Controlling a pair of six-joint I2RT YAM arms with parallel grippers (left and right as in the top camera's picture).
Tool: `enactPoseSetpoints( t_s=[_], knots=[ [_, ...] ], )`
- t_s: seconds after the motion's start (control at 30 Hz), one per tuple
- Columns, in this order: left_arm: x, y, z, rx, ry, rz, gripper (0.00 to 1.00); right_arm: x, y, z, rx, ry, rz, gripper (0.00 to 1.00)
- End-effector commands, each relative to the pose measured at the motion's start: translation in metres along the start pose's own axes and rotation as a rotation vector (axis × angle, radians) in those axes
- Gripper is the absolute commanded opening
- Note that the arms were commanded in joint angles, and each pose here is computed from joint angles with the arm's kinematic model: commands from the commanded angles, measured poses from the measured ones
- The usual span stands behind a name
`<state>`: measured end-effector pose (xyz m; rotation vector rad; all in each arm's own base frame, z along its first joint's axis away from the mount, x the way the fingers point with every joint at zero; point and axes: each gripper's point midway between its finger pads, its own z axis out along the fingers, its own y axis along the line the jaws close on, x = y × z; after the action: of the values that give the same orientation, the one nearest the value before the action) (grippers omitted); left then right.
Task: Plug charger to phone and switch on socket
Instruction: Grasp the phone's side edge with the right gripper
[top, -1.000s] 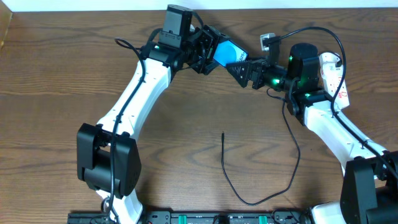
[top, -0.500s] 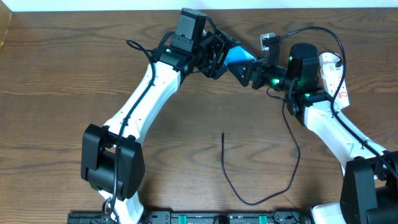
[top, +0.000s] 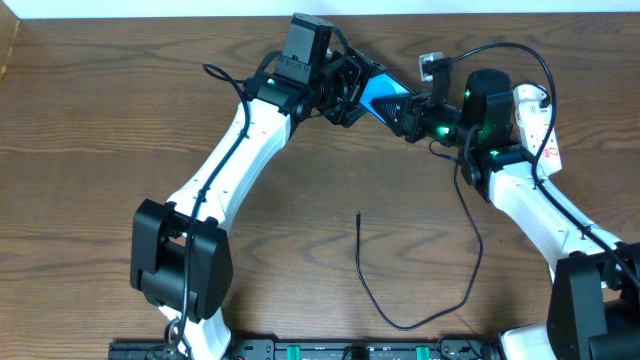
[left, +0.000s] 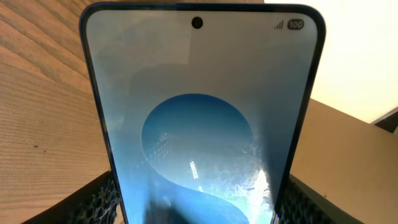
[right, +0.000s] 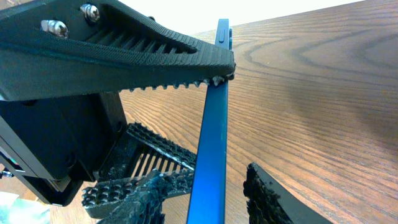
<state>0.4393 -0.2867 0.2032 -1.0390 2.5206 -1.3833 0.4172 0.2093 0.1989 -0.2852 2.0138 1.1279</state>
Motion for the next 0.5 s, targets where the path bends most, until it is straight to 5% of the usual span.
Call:
enactPoseSetpoints(
  t_s=[0.0,0.47],
  knots=[
    [0.0038,-0.0121,-0.0100,0.032,-0.008,0.014,0.07,-0.0053,0.0070,0.0020,-0.013,-0.008,-0.044,0.35],
    [-0.0019,-0.0107,-0.0101,0.025,-0.041,0.012,0.07,-0.0047,0.0080,0.0026,-0.015,-0.006,-0.046,0.17]
  ],
)
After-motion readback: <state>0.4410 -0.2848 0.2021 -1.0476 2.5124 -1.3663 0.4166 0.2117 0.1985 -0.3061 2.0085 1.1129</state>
